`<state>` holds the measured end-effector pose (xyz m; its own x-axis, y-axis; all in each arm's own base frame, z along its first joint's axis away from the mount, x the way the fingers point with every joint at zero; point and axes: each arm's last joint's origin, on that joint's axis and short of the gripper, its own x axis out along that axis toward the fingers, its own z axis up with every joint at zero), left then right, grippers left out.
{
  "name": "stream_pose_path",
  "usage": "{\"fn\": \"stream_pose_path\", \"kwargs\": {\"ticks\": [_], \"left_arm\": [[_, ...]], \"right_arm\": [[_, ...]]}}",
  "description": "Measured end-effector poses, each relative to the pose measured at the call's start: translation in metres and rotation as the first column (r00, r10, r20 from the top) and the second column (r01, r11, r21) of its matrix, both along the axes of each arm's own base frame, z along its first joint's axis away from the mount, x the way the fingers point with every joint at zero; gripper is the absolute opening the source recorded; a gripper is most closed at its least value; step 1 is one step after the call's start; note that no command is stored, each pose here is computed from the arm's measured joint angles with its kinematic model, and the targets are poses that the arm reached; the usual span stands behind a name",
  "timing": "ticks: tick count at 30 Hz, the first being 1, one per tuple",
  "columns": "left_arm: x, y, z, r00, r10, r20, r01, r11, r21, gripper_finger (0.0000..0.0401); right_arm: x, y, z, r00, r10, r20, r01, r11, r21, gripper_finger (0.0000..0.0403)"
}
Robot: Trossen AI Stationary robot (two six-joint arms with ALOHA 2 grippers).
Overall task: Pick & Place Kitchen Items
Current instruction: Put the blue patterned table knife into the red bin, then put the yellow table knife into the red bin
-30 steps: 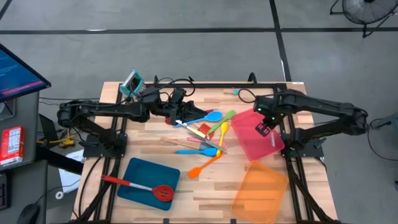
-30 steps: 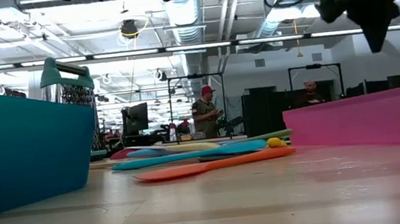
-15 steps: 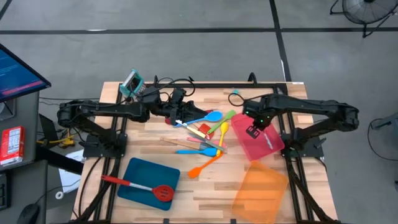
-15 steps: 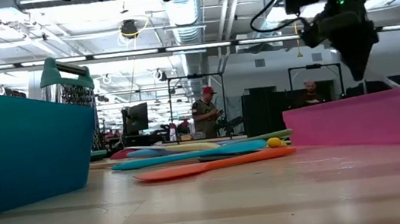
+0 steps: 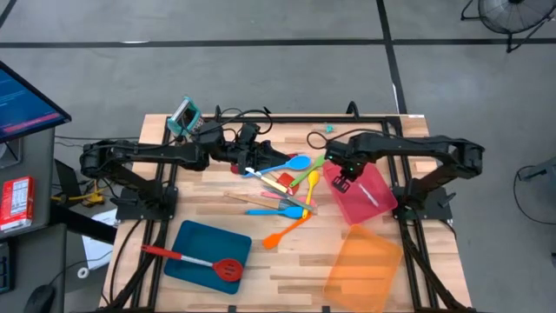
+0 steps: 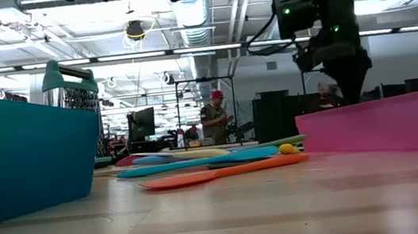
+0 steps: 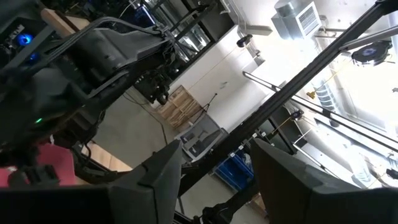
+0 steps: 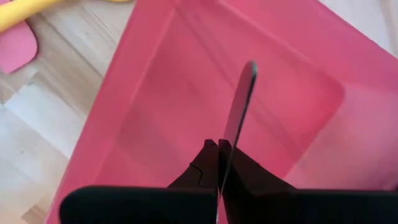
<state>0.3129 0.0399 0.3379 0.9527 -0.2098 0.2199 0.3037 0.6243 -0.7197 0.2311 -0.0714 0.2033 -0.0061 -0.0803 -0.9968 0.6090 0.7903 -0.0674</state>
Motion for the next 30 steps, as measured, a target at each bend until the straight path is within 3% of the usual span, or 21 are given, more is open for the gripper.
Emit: {"fn": "stream_pose_path", "kwargs": {"ticks": [9, 20, 25, 30], "left_arm": [[0.0, 0.0, 0.0, 1.0, 0.0, -0.001, 0.0, 1.0, 0.0, 0.0175], [0.001, 0.0, -0.003, 1.0, 0.006, -0.02, -0.005, 0.999, 0.033, 0.0196], [0.002, 0.0, -0.016, 0.99, 0.009, -0.144, 0.007, 0.994, 0.113, 0.0209], [0.001, 0.0, -0.038, 0.942, 0.037, -0.335, 0.023, 0.984, 0.175, 0.022]], "right_arm": [[0.008, -0.004, -0.009, 1.0, 0.007, -0.012, -0.007, 0.999, -0.042, 0.0005], [0.008, -0.004, -0.009, 1.0, 0.007, -0.015, -0.007, 0.999, -0.051, 0.0043], [0.005, -0.002, 0.0, 0.999, 0.026, -0.022, -0.027, 0.999, -0.046, 0.0093], [0.0, 0.001, 0.044, 0.997, 0.041, 0.058, -0.037, 0.997, -0.066, 0.0161]]}}
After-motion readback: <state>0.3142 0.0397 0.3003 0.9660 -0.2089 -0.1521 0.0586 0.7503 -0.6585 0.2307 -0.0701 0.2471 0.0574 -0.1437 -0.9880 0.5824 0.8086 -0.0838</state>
